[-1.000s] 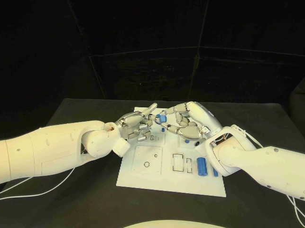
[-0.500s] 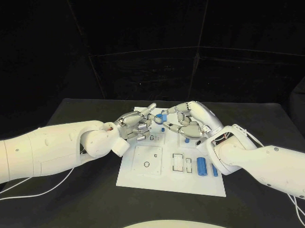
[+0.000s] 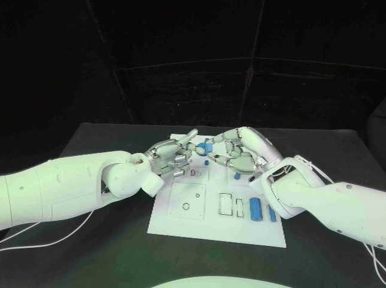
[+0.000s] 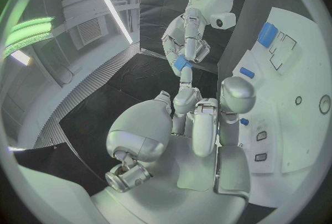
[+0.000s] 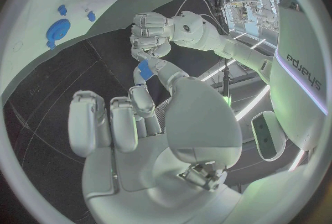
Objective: Assemble the parts on the task board
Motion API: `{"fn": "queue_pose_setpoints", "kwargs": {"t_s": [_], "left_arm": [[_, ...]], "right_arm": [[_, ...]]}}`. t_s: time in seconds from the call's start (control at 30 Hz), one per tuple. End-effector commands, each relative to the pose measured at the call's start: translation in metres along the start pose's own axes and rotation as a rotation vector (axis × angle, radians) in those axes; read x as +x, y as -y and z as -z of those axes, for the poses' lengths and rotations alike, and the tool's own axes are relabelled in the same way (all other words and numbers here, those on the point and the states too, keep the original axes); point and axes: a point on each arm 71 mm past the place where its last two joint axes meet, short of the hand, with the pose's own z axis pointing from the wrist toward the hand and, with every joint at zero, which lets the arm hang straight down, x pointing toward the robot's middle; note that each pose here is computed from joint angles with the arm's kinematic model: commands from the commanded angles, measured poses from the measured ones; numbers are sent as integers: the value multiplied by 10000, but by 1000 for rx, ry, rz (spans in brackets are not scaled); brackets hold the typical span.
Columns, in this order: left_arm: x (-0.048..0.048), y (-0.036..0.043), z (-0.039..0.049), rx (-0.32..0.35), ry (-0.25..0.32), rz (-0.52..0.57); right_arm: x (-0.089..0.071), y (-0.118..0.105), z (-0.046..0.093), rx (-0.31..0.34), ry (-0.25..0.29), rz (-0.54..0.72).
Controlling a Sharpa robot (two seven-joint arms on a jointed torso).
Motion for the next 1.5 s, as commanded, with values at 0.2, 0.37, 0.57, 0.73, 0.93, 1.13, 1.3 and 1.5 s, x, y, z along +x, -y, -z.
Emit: {"fn": "queue_pose_setpoints", "kwargs": {"t_s": [0.2,0.37,0.57,0.73,0.93,1.13,1.3,1.5], "left_arm": [[-3,18,2,11,1,2],[-21,19,7,11,10,0],[-119,34,31,15,49,-12],[-190,46,48,18,89,-30],[-159,31,19,2,83,-47],[-64,7,-27,-16,45,-57],[11,-6,-54,-22,13,-57],[56,-13,-66,-25,-6,-55]], "right_arm": [[8,1,-11,-1,-16,3],[5,-5,-10,-6,-12,4],[-6,-27,3,-19,-5,2],[-14,-10,7,-14,-4,4],[8,-26,-10,-18,-8,-1],[45,-48,-42,-23,-13,-7],[65,-54,-63,-26,-15,-8],[77,-60,-75,-28,-17,-10]]}}
